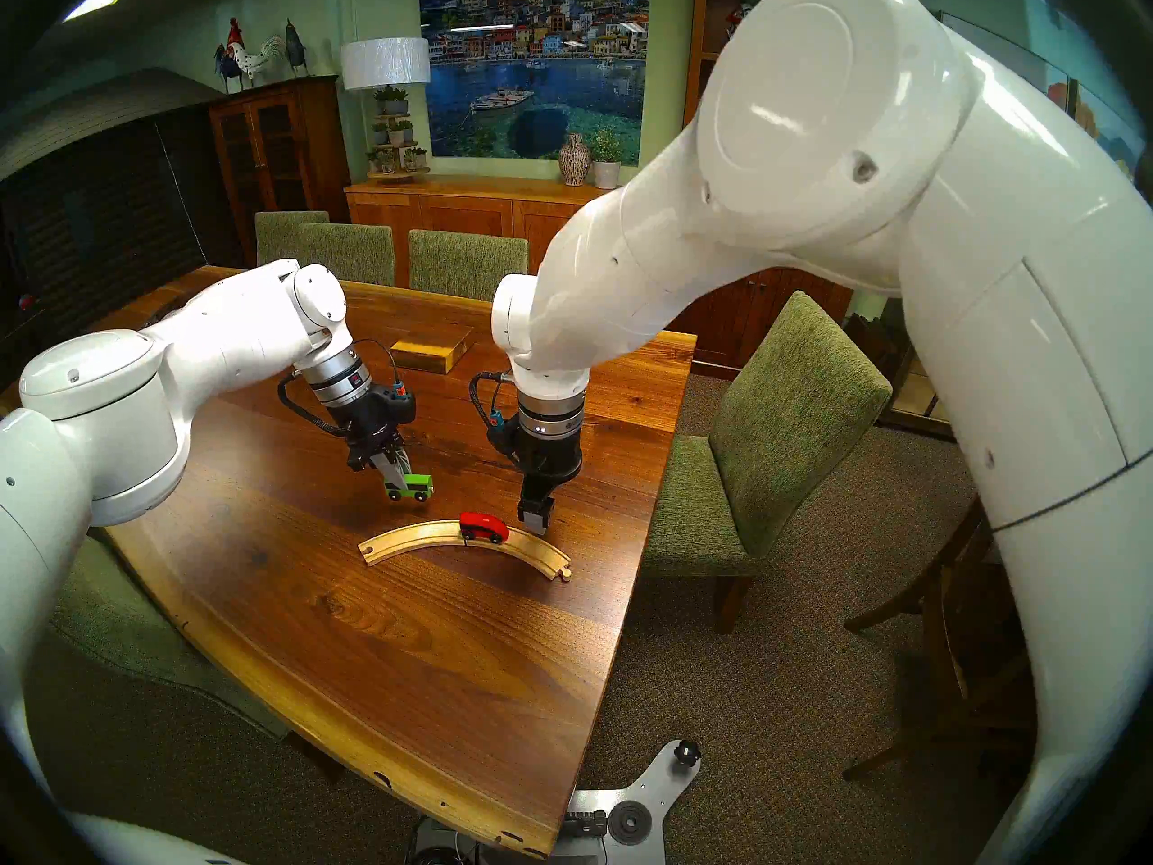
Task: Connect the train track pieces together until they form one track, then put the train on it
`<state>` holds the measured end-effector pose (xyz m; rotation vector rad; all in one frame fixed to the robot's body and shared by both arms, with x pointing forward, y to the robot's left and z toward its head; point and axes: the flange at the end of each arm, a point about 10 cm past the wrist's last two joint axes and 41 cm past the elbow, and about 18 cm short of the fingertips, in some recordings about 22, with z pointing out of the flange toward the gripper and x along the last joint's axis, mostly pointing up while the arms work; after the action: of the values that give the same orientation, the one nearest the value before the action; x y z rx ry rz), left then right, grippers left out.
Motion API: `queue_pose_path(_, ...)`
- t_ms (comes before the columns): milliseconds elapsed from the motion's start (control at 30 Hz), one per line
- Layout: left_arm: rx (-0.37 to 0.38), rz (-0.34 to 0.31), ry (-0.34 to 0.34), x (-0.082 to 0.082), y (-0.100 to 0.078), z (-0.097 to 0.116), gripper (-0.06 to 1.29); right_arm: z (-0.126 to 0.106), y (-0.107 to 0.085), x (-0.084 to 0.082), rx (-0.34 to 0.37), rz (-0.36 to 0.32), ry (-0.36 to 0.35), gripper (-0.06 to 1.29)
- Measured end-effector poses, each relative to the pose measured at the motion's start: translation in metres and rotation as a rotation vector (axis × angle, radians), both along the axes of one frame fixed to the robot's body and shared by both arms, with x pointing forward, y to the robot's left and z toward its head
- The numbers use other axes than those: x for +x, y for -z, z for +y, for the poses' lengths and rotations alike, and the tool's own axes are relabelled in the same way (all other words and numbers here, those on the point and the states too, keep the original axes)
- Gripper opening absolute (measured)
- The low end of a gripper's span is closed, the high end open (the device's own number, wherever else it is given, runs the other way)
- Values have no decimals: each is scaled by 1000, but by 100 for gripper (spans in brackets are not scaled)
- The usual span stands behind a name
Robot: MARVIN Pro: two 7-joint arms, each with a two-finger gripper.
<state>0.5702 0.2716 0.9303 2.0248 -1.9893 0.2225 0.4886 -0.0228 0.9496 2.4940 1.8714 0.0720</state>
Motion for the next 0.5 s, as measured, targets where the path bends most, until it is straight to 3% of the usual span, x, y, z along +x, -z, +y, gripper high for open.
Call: queue_pose_path(500,-10,23,33,-11,2,-4,3,0,2,0,-2,2,-1,124)
